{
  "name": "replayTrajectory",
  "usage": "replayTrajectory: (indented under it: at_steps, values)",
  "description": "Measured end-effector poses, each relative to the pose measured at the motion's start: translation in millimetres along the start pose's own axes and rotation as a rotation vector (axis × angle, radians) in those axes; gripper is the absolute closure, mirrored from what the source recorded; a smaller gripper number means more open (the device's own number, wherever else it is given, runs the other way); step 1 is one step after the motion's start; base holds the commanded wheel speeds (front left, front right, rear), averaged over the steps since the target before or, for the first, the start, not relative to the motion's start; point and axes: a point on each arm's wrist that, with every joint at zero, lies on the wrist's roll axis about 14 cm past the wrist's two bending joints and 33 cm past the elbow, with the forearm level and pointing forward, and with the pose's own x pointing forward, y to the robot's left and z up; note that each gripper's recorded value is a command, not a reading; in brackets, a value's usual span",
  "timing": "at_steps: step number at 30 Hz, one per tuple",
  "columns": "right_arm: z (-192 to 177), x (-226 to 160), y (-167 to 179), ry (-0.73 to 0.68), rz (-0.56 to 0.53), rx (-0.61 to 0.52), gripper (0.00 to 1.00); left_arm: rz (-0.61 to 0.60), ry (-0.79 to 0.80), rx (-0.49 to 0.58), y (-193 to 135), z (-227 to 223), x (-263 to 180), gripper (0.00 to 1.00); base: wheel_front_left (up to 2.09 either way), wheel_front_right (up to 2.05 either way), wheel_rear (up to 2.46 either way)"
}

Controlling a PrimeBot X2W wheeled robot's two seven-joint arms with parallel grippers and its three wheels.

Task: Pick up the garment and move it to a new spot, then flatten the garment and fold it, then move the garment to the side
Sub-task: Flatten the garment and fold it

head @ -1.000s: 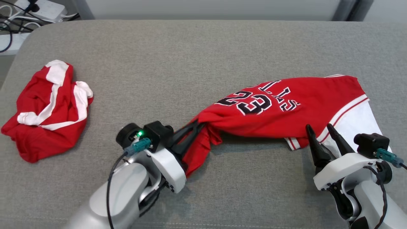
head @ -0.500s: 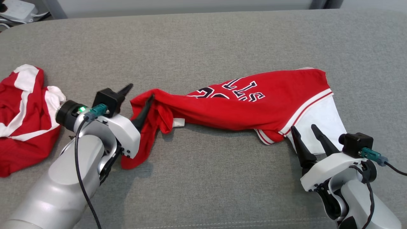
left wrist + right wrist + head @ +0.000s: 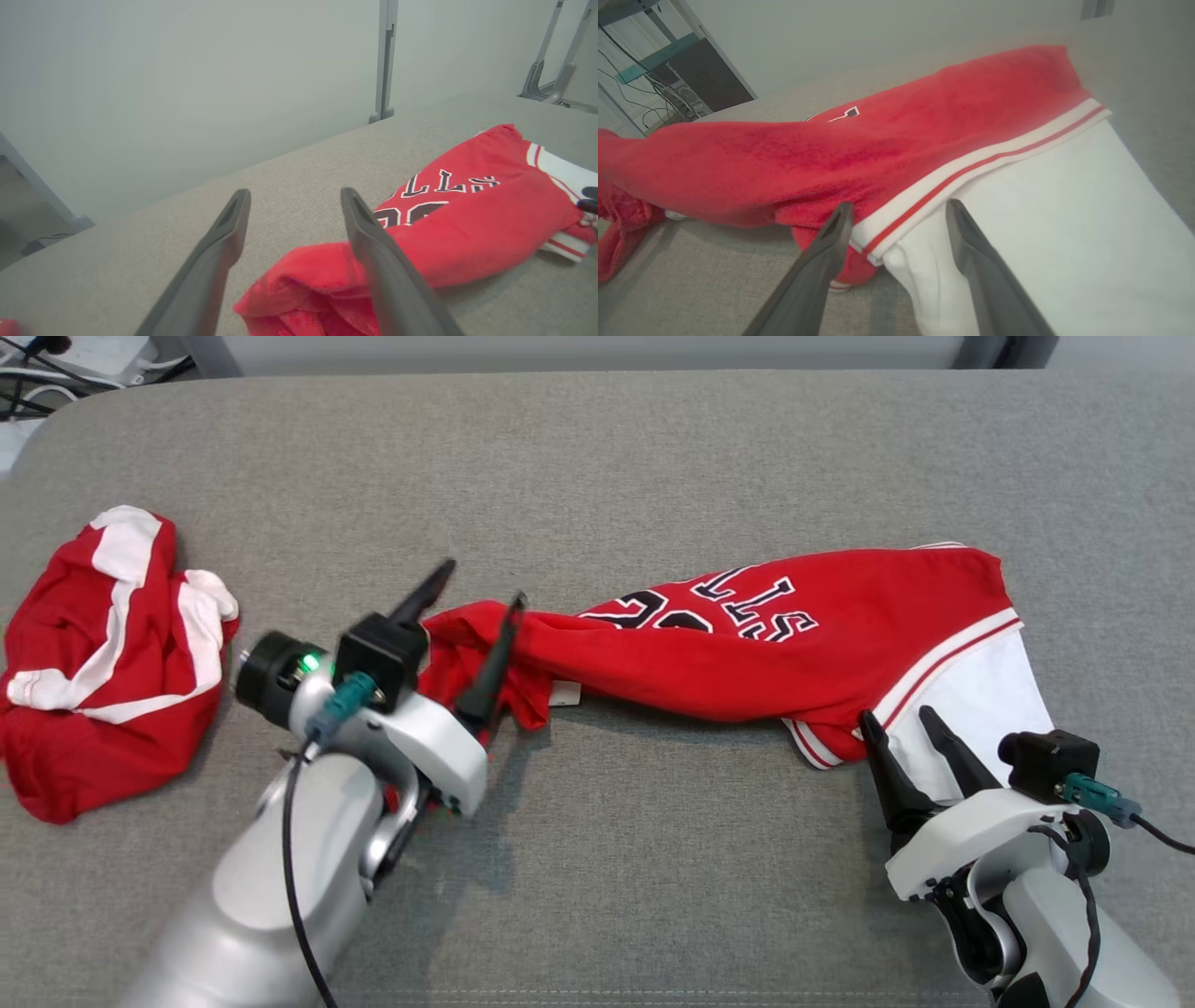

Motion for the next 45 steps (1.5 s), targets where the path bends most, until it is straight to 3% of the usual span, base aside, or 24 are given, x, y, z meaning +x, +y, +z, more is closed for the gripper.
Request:
replayTrajectory:
  at_steps: [6, 17, 27, 35, 37, 39, 40, 45]
  values:
    - [4, 4, 16, -0.006, 0.041, -0.003, 0.00, -0.072, 0.066, -0.054, -44, -32, -38, 0.00, 0.00, 0.00, 0.00]
    - [8, -7, 10, -0.017, 0.022, -0.009, 0.00, -0.107, 0.170, -0.065, -68, -67, -44, 0.00, 0.00, 0.00, 0.00]
    - [9, -20, -24, -0.025, -0.072, 0.005, 0.00, -0.088, 0.218, -0.050, -61, -85, -26, 0.00, 0.00, 0.00, 0.00]
    - [10, -23, -31, -0.033, -0.097, 0.009, 0.00, -0.041, 0.269, -0.031, -47, -101, -20, 0.00, 0.00, 0.00, 0.00]
    - [11, -24, -31, -0.035, -0.099, 0.011, 0.00, -0.037, 0.257, -0.033, -46, -97, -16, 0.17, 0.00, 0.00, 0.00]
    - [11, -24, -32, -0.036, -0.101, 0.011, 0.00, -0.036, 0.248, -0.036, -45, -94, -13, 0.91, 0.00, 0.00, 0.00]
    - [11, -24, -33, -0.037, -0.102, 0.011, 0.00, -0.040, 0.240, -0.039, -46, -92, -12, 1.00, 0.00, 0.00, 0.00]
    - [16, -24, -32, -0.049, -0.101, 0.013, 0.00, -0.049, 0.221, -0.060, -44, -84, -13, 1.00, 0.00, 0.00, 0.00]
